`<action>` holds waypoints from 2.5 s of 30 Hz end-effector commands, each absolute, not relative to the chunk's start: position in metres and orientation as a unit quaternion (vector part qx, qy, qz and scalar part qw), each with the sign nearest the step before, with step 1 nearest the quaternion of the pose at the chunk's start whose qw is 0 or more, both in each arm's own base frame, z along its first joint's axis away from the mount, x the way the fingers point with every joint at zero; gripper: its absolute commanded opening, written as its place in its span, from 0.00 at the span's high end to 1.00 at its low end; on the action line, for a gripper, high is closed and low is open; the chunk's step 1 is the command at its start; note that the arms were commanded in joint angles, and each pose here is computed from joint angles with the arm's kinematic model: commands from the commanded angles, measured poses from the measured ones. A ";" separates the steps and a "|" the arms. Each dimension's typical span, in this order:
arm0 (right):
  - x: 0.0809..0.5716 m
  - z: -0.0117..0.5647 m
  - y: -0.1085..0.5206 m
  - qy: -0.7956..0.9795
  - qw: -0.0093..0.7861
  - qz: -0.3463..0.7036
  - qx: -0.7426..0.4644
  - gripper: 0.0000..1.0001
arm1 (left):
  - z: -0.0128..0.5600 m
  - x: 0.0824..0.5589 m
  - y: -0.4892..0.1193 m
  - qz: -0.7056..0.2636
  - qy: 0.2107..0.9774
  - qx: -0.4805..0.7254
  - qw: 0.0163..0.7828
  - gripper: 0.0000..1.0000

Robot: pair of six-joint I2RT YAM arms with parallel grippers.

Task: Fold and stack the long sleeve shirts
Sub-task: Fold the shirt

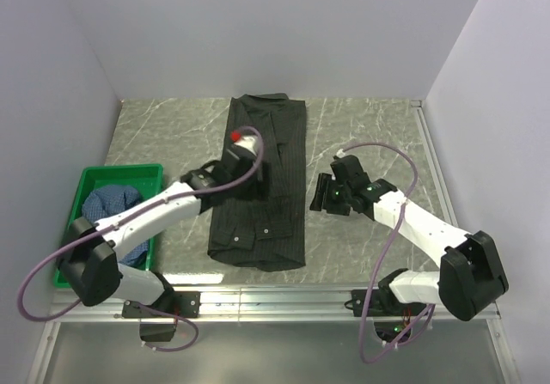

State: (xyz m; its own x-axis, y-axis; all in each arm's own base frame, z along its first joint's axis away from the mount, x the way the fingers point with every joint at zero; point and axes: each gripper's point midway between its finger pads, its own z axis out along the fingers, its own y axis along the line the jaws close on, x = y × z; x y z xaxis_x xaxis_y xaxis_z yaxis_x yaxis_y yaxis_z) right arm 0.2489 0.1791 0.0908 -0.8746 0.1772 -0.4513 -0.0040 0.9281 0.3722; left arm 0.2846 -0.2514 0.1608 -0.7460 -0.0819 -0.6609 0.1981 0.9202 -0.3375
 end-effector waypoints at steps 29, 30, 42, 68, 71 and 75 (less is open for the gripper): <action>0.236 0.087 0.182 0.917 0.245 0.302 0.086 0.37 | 0.103 0.242 -0.330 -0.104 0.943 0.069 0.310 0.24; 0.231 0.080 0.186 0.920 0.232 0.303 0.088 0.38 | 0.108 0.242 -0.328 -0.114 0.942 0.063 0.311 0.23; 0.213 0.048 0.228 0.934 0.169 0.306 0.066 0.42 | 0.100 0.243 -0.203 -0.119 0.951 -0.079 0.273 0.21; 0.225 0.009 0.203 0.964 0.137 0.219 0.067 0.93 | 0.016 0.213 -0.154 -0.187 0.951 -0.193 0.154 0.44; 0.226 0.006 0.188 0.966 0.138 0.207 0.077 0.96 | 0.015 0.203 -0.158 -0.205 0.949 -0.193 0.139 0.42; 0.224 0.008 0.177 0.968 0.141 0.193 0.081 0.94 | 0.015 0.195 -0.152 -0.198 0.951 -0.195 0.135 0.37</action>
State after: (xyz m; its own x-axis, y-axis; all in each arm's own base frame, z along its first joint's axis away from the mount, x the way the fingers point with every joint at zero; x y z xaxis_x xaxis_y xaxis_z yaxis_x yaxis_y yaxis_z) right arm 0.2249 0.2009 0.0123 -0.9541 0.2212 -0.2019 0.0973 0.8665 0.4896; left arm 0.2180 -0.1591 0.0268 -0.8696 -0.4300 -0.2425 -0.2865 0.8396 -0.4615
